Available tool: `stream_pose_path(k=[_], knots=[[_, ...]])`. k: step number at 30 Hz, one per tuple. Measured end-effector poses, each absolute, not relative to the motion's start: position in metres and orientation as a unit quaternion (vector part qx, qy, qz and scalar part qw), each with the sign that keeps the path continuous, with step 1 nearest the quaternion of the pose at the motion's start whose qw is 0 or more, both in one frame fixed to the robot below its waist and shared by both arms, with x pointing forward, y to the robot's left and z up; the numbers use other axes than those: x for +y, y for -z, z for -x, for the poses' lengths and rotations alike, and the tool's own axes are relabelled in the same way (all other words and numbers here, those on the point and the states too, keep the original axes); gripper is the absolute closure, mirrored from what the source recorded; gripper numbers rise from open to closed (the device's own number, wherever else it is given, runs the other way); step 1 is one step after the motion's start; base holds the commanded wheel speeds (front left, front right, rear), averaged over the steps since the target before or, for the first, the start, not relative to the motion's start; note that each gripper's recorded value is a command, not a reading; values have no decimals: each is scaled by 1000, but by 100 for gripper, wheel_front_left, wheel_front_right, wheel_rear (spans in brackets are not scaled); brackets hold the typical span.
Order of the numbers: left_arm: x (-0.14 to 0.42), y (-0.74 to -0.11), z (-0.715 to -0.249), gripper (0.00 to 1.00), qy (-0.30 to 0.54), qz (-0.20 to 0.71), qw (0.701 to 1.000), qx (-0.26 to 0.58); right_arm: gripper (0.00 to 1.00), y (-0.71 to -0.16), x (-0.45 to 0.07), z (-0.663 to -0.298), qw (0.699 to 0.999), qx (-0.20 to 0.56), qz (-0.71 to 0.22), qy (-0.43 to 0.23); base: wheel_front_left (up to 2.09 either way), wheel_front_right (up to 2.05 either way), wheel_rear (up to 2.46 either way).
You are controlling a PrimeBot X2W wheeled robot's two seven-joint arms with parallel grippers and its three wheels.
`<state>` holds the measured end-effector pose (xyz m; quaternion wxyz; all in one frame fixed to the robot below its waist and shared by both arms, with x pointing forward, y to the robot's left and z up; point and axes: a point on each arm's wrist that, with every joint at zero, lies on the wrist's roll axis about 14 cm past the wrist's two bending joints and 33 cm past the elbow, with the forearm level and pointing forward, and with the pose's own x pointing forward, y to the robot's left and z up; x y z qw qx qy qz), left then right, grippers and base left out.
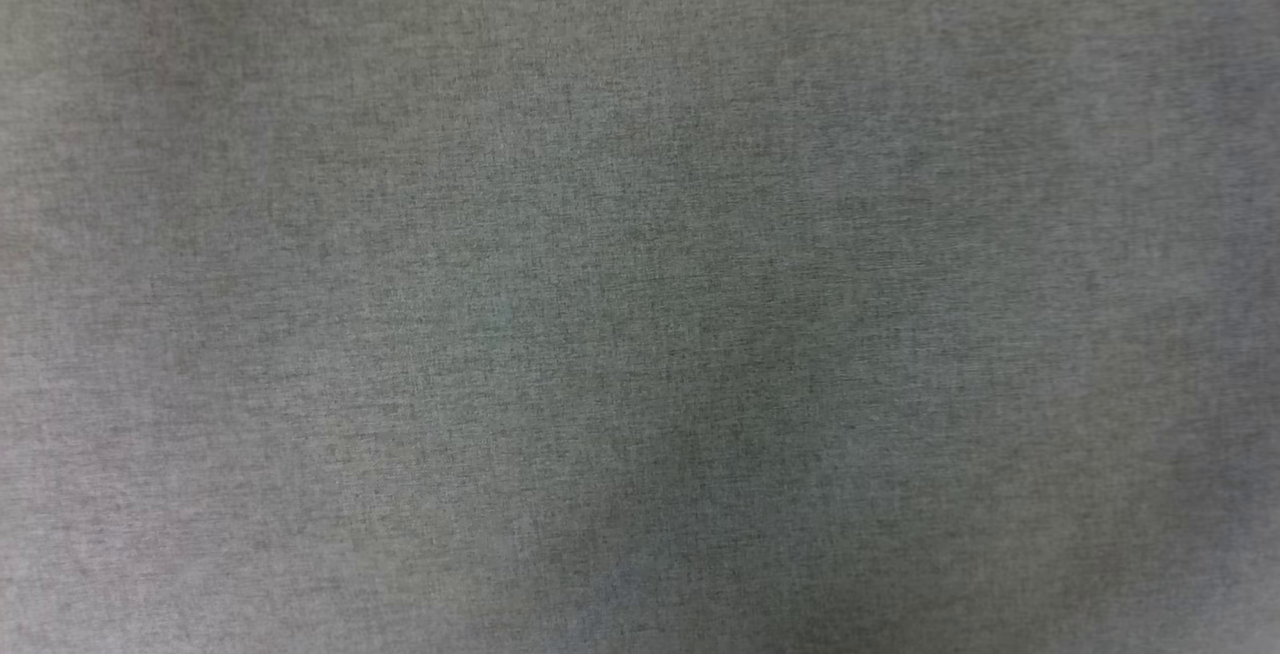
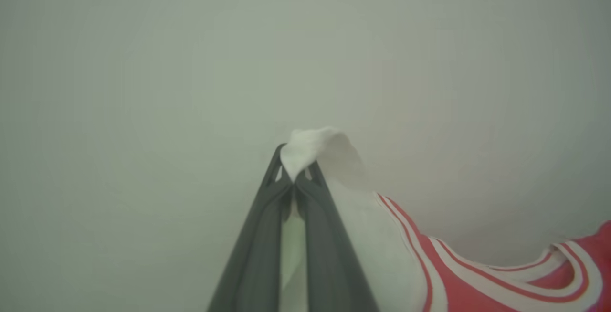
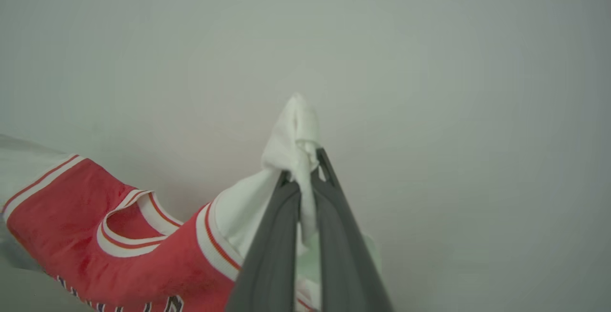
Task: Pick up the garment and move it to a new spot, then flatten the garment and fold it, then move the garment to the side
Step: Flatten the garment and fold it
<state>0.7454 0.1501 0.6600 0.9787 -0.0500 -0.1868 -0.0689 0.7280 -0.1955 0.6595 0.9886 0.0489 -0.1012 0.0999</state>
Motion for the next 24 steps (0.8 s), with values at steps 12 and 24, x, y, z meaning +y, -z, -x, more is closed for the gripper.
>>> stream_pose_path(k=[12,24], knots=[[154,-551,-738,100,56,93,993,-51,100,-550,-175,-720,991,38,-66,-109,0,0,0],[173,-483,-635,100,38,127,988,75,100,-490,-192,-613,979,153,-86,-100,0,0,0]])
